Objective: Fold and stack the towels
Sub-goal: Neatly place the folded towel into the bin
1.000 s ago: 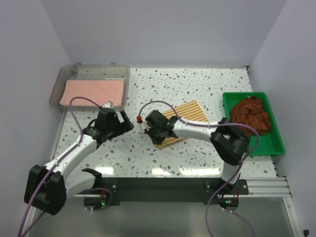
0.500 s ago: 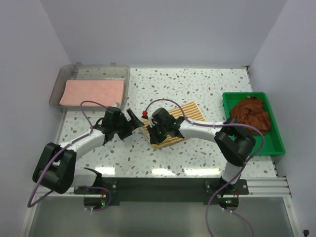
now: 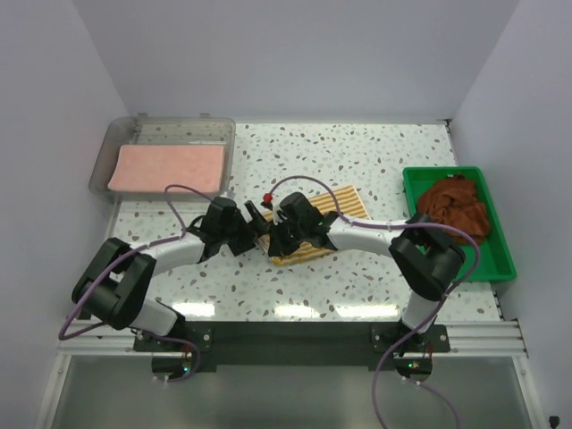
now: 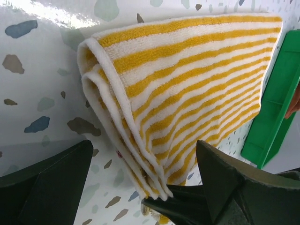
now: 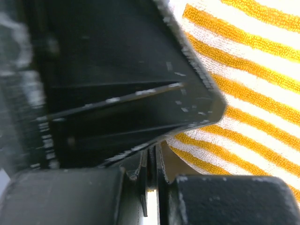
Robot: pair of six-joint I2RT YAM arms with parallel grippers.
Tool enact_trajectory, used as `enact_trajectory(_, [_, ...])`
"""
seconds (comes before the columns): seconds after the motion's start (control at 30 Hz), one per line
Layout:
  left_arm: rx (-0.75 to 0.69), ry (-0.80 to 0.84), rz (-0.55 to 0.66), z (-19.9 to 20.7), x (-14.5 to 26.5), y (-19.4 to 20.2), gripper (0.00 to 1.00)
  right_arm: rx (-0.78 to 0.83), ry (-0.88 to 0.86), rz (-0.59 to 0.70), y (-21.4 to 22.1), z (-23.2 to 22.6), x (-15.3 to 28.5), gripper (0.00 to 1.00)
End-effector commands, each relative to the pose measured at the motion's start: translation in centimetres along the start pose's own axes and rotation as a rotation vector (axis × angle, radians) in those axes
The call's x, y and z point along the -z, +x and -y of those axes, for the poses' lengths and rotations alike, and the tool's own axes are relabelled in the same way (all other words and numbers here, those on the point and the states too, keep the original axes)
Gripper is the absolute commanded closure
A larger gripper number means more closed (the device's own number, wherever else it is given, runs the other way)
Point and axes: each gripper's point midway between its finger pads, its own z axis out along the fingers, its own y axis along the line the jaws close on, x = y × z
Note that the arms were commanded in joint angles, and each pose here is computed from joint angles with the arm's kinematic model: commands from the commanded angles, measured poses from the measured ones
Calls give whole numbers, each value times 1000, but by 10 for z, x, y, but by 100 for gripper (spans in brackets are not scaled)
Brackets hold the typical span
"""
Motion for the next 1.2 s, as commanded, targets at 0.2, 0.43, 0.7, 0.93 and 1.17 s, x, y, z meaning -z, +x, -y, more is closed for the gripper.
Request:
enact_trajectory(0.2, [51, -70, 26, -22, -19, 10, 20, -24, -86, 131, -31, -21, 10, 100])
enact_trajectory(0.43, [3, -69, 91, -16, -13, -4, 66, -34, -79, 131, -28, -19, 9, 100])
enact_trajectory(0.7, [-184, -51, 130, 24, -5, -35, 100, -4, -36, 157, -38, -17, 23, 37])
enact_trajectory(0.93, [-451, -205, 219, 60, 18, -107, 100, 34, 104, 172, -43, -2, 64, 3])
enact_trajectory(1.17, [-531, -264, 306, 86, 31, -206, 100, 68, 187, 187, -40, 5, 103, 1])
